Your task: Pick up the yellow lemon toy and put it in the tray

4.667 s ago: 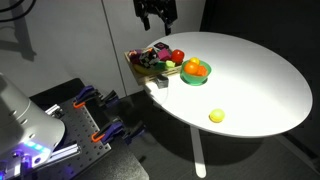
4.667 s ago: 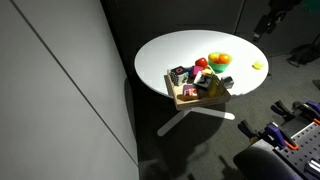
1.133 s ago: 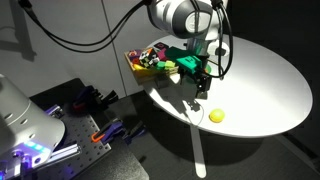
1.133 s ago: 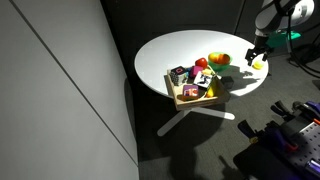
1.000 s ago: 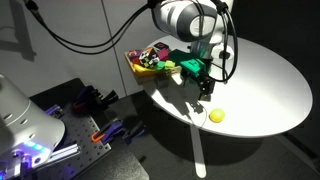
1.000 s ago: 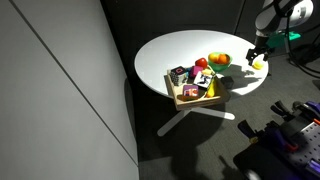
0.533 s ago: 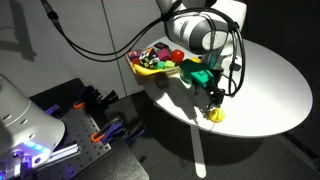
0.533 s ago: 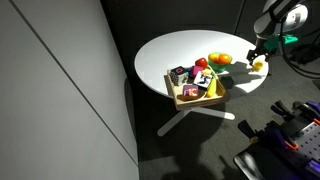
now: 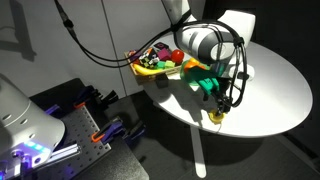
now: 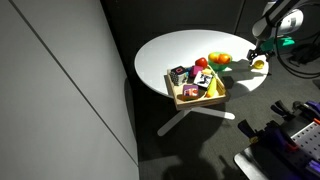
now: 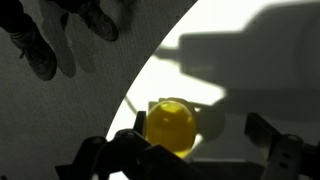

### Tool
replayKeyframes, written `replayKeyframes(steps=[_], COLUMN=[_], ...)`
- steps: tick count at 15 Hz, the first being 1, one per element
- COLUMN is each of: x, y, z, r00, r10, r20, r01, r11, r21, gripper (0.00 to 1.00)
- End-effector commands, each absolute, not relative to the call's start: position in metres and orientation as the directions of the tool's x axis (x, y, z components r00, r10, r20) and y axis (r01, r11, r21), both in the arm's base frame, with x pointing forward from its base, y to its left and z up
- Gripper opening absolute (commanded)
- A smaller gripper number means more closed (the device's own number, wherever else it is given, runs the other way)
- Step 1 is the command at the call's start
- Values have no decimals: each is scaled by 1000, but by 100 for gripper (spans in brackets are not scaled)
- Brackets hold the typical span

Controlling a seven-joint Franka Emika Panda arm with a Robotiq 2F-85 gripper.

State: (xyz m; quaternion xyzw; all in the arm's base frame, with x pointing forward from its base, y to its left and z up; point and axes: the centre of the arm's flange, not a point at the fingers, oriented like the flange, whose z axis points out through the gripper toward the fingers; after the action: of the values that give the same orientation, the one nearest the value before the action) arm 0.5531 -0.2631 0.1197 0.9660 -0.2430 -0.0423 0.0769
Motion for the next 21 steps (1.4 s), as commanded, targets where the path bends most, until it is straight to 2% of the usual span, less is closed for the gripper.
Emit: replayKeyframes(steps=[1, 6, 8, 13, 21], x=[564, 566, 566, 568, 579], y=[-282, -295, -297, -299, -291], z=[113, 100, 96, 111, 160], r00=[849, 832, 832, 837, 850], r10=[-528, -554, -555, -547, -526], r20=[-17, -9, -6, -18, -9], r01=[-517, -542, -543, -537, -524], r11=[-837, -817, -815, -826, -848], r21=[177, 198, 201, 170, 77], gripper=[100, 100, 74, 34, 34])
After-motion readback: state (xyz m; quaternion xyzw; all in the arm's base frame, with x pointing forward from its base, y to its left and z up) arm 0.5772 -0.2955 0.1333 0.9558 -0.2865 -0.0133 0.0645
